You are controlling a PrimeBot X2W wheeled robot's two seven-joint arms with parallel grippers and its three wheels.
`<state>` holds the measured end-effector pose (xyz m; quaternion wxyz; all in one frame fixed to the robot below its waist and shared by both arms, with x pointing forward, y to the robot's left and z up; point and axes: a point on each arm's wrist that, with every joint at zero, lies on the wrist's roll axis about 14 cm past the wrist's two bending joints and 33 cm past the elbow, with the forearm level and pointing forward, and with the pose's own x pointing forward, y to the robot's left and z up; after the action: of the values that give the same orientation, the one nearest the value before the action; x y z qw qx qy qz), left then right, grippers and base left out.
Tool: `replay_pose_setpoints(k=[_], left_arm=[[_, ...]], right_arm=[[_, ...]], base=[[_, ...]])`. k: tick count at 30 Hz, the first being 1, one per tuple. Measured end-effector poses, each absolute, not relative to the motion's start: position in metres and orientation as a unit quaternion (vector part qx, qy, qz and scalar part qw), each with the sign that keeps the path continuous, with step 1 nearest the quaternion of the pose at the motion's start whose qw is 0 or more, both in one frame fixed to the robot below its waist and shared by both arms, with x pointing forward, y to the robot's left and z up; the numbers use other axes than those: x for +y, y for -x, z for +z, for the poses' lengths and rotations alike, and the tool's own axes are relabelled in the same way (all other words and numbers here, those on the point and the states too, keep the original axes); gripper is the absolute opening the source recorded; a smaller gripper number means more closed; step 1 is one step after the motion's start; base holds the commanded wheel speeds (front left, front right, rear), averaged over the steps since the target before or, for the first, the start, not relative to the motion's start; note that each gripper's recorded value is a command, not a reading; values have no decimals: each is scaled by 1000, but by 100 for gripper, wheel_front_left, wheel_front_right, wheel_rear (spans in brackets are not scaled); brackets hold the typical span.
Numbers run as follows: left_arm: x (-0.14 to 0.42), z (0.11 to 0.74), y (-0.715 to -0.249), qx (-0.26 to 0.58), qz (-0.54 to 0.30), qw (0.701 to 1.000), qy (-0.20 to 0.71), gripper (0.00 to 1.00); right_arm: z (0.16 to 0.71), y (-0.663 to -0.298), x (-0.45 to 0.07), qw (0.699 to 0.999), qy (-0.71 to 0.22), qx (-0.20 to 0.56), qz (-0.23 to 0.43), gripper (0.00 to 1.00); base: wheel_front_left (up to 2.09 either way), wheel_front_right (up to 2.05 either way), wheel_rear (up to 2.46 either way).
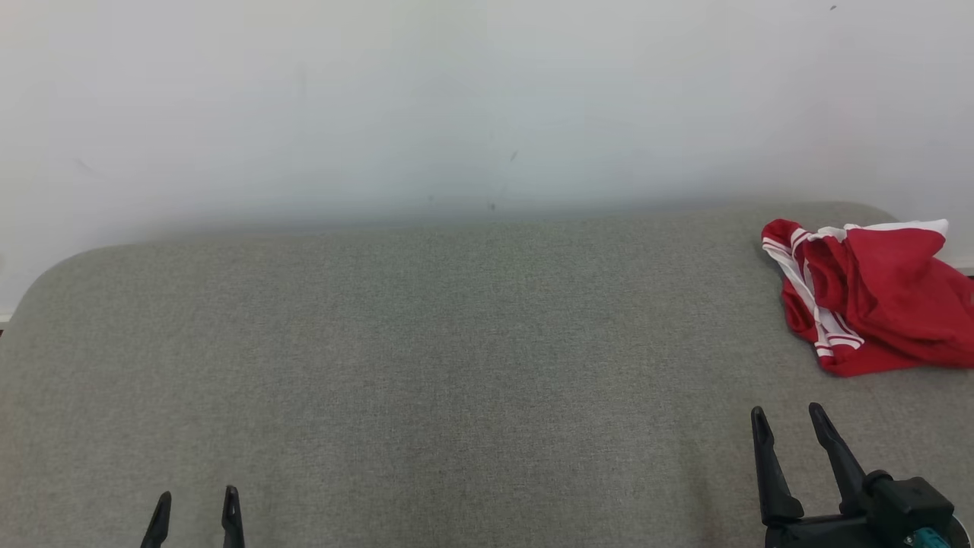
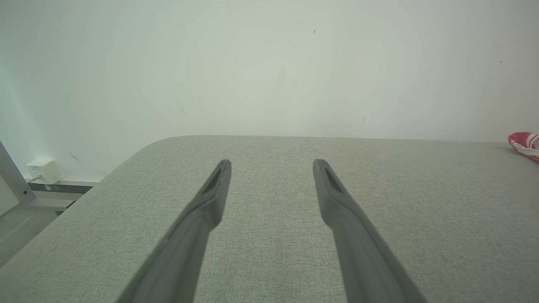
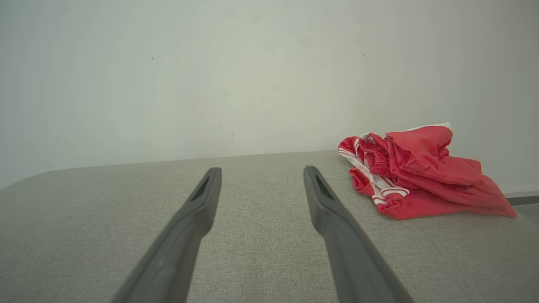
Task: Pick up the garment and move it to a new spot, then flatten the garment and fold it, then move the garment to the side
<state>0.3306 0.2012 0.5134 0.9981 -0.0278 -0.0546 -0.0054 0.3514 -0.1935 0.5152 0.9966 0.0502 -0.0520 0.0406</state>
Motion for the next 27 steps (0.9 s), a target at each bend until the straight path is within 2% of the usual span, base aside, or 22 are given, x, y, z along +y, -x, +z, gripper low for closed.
replay_pose_setpoints(k=[4, 5, 11, 27], left_arm=[[197, 512, -332, -52, -13, 998, 26, 100], [197, 512, -332, -52, -14, 998, 25, 0], [196, 494, -329, -22, -9, 999, 37, 0], [205, 486, -336, 1, 24, 982, 189, 0]], right_arm=[[515, -350, -195, 997, -49, -51, 38, 100], [515, -350, -196, 997, -49, -51, 37, 0], [490, -342, -195, 998, -62, -10, 32, 0], [486, -347, -204, 978, -206, 6, -5, 0]], base=[[0, 0, 0], [0, 0, 0], [0, 0, 0], [0, 0, 0]])
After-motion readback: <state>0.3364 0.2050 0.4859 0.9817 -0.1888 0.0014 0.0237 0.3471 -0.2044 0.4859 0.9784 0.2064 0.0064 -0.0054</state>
